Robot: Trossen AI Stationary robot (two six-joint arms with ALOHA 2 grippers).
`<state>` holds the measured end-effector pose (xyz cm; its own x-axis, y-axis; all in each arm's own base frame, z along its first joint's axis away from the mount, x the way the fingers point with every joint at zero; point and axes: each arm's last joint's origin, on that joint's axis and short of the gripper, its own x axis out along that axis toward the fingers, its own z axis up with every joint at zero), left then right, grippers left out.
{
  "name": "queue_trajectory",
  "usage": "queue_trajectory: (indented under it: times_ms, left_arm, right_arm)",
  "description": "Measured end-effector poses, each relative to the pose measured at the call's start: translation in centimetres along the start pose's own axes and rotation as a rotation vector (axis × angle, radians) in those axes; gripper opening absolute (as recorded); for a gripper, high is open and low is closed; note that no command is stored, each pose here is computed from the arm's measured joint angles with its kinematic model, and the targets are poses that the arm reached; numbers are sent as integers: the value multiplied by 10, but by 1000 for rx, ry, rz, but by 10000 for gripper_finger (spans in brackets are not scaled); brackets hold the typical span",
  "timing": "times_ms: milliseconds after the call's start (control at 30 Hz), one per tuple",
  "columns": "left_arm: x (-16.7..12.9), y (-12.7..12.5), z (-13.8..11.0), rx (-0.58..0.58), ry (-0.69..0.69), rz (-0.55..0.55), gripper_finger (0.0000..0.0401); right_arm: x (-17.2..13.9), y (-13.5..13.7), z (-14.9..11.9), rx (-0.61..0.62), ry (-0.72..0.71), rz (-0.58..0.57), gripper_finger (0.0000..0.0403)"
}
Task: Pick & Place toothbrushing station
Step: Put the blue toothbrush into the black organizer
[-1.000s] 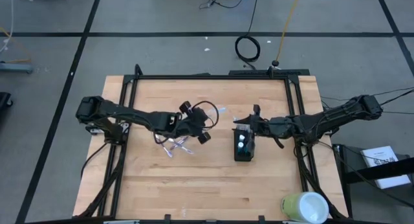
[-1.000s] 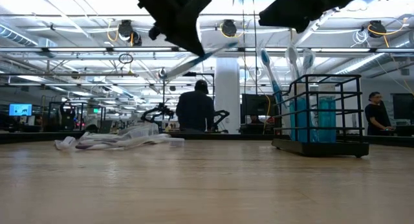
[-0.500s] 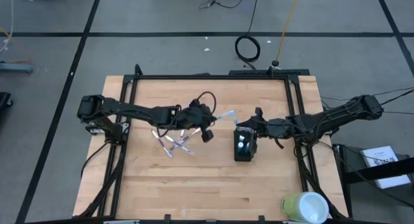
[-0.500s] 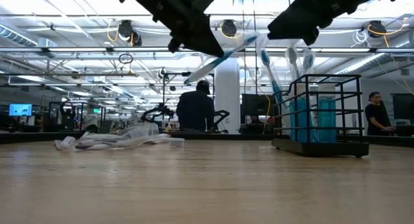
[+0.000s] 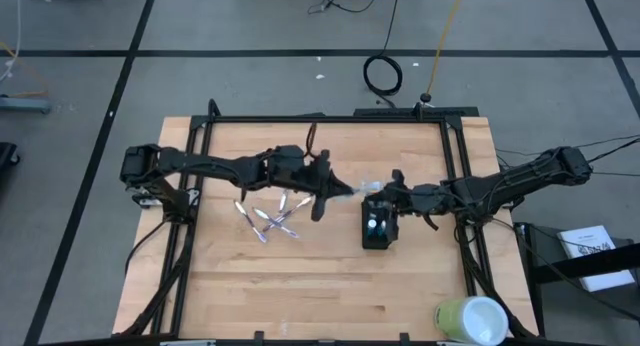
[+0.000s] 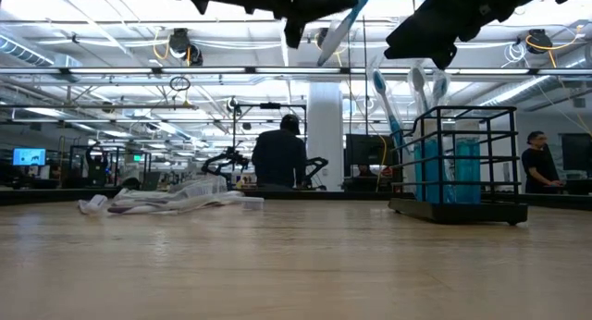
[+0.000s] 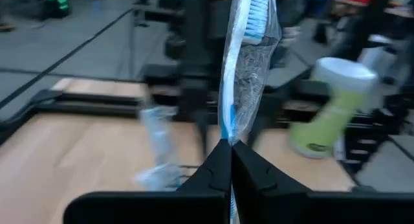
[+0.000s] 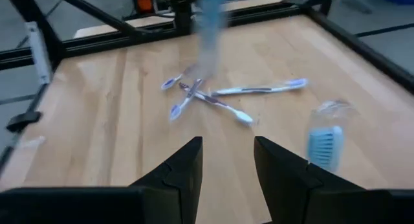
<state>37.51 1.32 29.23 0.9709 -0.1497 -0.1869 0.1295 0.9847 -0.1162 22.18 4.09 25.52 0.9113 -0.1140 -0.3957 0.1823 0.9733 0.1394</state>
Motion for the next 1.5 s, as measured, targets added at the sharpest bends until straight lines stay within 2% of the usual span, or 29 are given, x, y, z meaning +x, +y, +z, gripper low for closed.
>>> queue_trajectory:
  times_ms: [200, 400, 800, 933, 1133, 1500]
  left_arm:
    - [3, -16, -2, 49, 14, -43, 0]
    - [3, -21, -12, 46, 103, 70, 0]
    - [4, -29, -13, 57, 108, 57, 1]
    - [5, -31, -10, 62, 76, 47, 1]
    - [5, -35, -8, 75, 52, 22, 1]
    - [5, -35, -7, 88, 40, 21, 1]
  right_arm:
    - [-1, 3, 9, -65, -98, 5, 130]
    - [-5, 13, 19, -143, -219, 57, 130]
    - [-8, 17, 27, -161, -310, 78, 130]
    - [-1, 20, 26, -183, -322, 75, 129]
    - [12, 25, 27, -249, -377, 69, 107]
    - [8, 28, 28, -289, -395, 74, 57]
